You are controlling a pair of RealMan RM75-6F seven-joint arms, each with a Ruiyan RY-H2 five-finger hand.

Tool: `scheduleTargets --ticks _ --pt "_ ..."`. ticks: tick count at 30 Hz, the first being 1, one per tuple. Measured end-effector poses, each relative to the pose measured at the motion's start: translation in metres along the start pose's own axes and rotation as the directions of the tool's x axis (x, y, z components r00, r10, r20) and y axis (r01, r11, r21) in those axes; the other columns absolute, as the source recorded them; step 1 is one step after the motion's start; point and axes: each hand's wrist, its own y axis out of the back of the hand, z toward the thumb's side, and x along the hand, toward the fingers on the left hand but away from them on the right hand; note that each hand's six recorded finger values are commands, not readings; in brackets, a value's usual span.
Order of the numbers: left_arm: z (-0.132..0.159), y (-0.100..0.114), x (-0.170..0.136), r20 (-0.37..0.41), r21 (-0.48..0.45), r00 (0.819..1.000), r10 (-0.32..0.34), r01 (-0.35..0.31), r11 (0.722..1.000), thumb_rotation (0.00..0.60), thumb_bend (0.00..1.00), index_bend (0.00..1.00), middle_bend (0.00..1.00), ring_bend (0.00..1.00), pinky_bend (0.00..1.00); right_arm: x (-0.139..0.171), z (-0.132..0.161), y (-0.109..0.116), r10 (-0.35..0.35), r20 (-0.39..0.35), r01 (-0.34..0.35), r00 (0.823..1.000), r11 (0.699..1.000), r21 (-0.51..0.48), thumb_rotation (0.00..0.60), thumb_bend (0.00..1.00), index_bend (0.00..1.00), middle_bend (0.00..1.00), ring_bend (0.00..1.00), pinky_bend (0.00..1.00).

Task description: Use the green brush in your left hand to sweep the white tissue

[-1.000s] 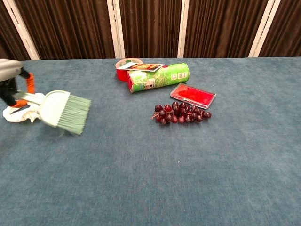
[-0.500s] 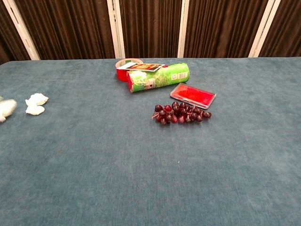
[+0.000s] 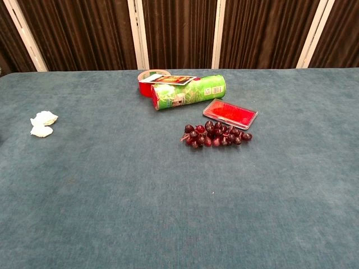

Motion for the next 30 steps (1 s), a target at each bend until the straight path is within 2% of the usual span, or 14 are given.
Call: scheduleTargets --ticks 4,7,9,14,16,18,19,21,23,26,28,30 --pt "0.047 -0.022 -0.03 0.129 -0.048 0.988 -0.081 0.087 0.995 0.6 0.73 0.74 1.0 1.0 1.0 0.0 -0.001 0.0 0.001 0.003 -0.001 1.0 1.0 -0.001 0.6 0.32 0.0 0.0 0.0 0.0" --pt "0.082 -0.046 -0.054 0.219 -0.067 0.965 -0.145 0.163 0.984 0.6 0.67 0.71 1.0 1.0 1.0 0.0 -0.002 0.0 0.001 0.007 -0.001 1.0 1.0 -0.002 0.6 0.32 0.0 0.0 0.0 0.0" --pt "0.101 -0.063 -0.068 0.26 -0.074 0.949 -0.179 0.205 0.976 0.6 0.58 0.65 1.0 1.0 1.0 0.0 -0.003 0.0 0.002 0.012 -0.002 1.0 1.0 -0.004 0.6 0.32 0.0 0.0 0.0 0.0" --pt "0.143 -0.097 -0.097 0.335 -0.079 0.912 -0.235 0.276 0.958 0.6 0.19 0.42 1.0 1.0 1.0 0.001 -0.004 0.0 0.005 0.016 -0.005 1.0 1.0 -0.005 0.6 0.32 0.0 0.0 0.0 0.0" --pt "0.154 -0.106 -0.106 0.358 -0.061 0.9 -0.248 0.288 0.956 0.6 0.09 0.35 1.0 1.0 1.0 0.001 -0.004 0.0 0.009 0.018 -0.009 1.0 1.0 -0.005 0.6 0.32 0.0 0.0 0.0 0.0" --pt "0.158 -0.109 -0.112 0.369 -0.038 0.895 -0.251 0.284 0.958 0.6 0.05 0.29 0.98 0.99 1.0 0.001 -0.005 0.0 0.011 0.017 -0.011 1.0 1.0 -0.003 0.6 0.32 0.0 0.0 0.0 0.0" --pt "0.158 -0.109 -0.113 0.37 -0.032 0.895 -0.248 0.28 0.96 0.6 0.04 0.25 0.94 0.95 0.98 0.001 -0.005 0.0 0.011 0.017 -0.011 1.0 1.0 -0.002 0.6 0.32 0.0 0.0 0.0 0.0" --pt "0.153 -0.104 -0.113 0.364 -0.034 0.901 -0.235 0.265 0.964 0.6 0.04 0.16 0.79 0.81 0.89 0.001 -0.006 0.0 0.015 0.018 -0.015 1.0 1.0 -0.003 0.6 0.32 0.0 0.0 0.0 0.0" --pt "0.144 -0.095 -0.112 0.358 -0.046 0.91 -0.209 0.241 0.969 0.6 0.04 0.04 0.51 0.56 0.65 0.001 -0.006 0.0 0.018 0.018 -0.018 1.0 1.0 -0.001 0.6 0.32 0.0 0.0 0.0 0.0" --pt "0.128 -0.077 -0.113 0.365 -0.087 0.918 -0.153 0.198 0.976 0.6 0.04 0.0 0.18 0.26 0.38 0.0 -0.006 0.0 0.018 0.017 -0.018 1.0 1.0 0.002 0.6 0.32 0.0 0.0 0.0 0.0" --pt "0.119 -0.067 -0.116 0.372 -0.117 0.921 -0.12 0.175 0.978 0.6 0.04 0.0 0.06 0.14 0.28 0.0 -0.005 0.0 0.016 0.015 -0.016 1.0 1.0 0.006 0.6 0.32 0.0 0.0 0.0 0.0" --pt "0.107 -0.056 -0.12 0.379 -0.148 0.922 -0.079 0.145 0.978 0.6 0.04 0.0 0.0 0.04 0.17 0.0 -0.005 0.001 0.012 0.012 -0.012 1.0 1.0 0.012 0.6 0.32 0.0 0.0 0.0 0.0"
